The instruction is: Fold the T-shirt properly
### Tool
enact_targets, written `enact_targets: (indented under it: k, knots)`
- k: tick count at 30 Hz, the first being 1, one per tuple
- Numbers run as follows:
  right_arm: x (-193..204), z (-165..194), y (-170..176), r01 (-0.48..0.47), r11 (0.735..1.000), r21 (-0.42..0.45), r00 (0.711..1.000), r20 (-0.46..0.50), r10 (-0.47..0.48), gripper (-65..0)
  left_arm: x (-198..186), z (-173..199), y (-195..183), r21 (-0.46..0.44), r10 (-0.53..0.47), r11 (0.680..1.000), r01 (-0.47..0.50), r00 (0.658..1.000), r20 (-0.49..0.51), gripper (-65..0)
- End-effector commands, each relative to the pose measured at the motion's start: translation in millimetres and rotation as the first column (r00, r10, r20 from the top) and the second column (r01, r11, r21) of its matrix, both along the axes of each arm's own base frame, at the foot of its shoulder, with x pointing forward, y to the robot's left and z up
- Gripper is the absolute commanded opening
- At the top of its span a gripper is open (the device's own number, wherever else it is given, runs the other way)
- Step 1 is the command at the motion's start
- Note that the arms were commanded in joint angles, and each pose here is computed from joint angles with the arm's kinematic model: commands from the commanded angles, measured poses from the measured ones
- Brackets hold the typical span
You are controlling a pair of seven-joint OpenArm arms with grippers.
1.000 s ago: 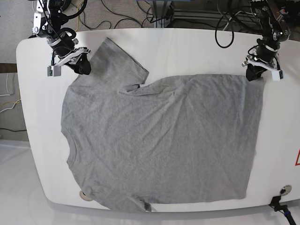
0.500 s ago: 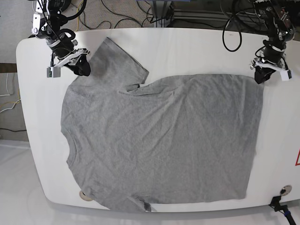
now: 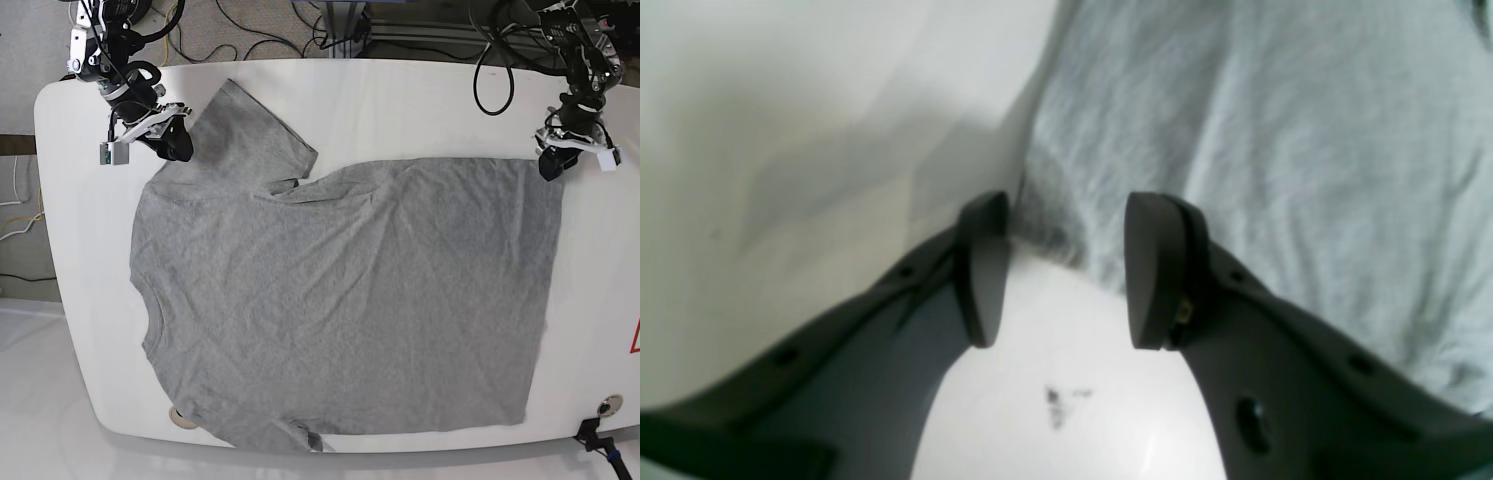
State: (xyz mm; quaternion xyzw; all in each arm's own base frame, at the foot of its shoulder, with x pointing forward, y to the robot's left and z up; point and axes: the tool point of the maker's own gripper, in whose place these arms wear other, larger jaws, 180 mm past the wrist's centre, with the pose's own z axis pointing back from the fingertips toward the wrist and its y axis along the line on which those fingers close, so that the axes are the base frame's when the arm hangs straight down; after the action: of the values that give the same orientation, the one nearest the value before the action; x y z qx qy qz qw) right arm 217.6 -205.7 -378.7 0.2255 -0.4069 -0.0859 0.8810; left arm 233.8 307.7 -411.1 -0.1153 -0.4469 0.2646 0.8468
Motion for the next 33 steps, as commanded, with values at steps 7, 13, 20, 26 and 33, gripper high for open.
enact_targets:
  k: [7,13,20,26,33]
  knots:
    - [7,12,-2,-0.003,1.0,-0.001,0.999,0.046,0.003,-49.8,14,3,1,-0.01,-0.004,1.0,0.004,1.0,0.017,-38.1]
    - [7,12,-3,-0.001,1.0,-0.001,0.999,0.046,0.001,-49.8,34,2,-29,-0.043,-0.095,0.994,0.096,0.995,0.011,-38.2]
    - [7,12,-3,-0.001,1.0,-0.001,0.999,0.046,0.001,-49.8,40,4,-36,-0.048,-0.113,0.992,0.114,0.993,0.021,-38.5]
    - [7,13,-3,-0.001,1.0,-0.001,0.999,0.048,0.001,-49.8,36,8,-21,-0.036,-0.07,0.997,0.071,0.997,0.03,-57.7]
    - [7,13,-3,-0.001,1.0,-0.001,0.999,0.048,0.001,-50.4,35,9,-16,-0.03,-0.059,0.998,0.06,0.998,0.03,-65.0]
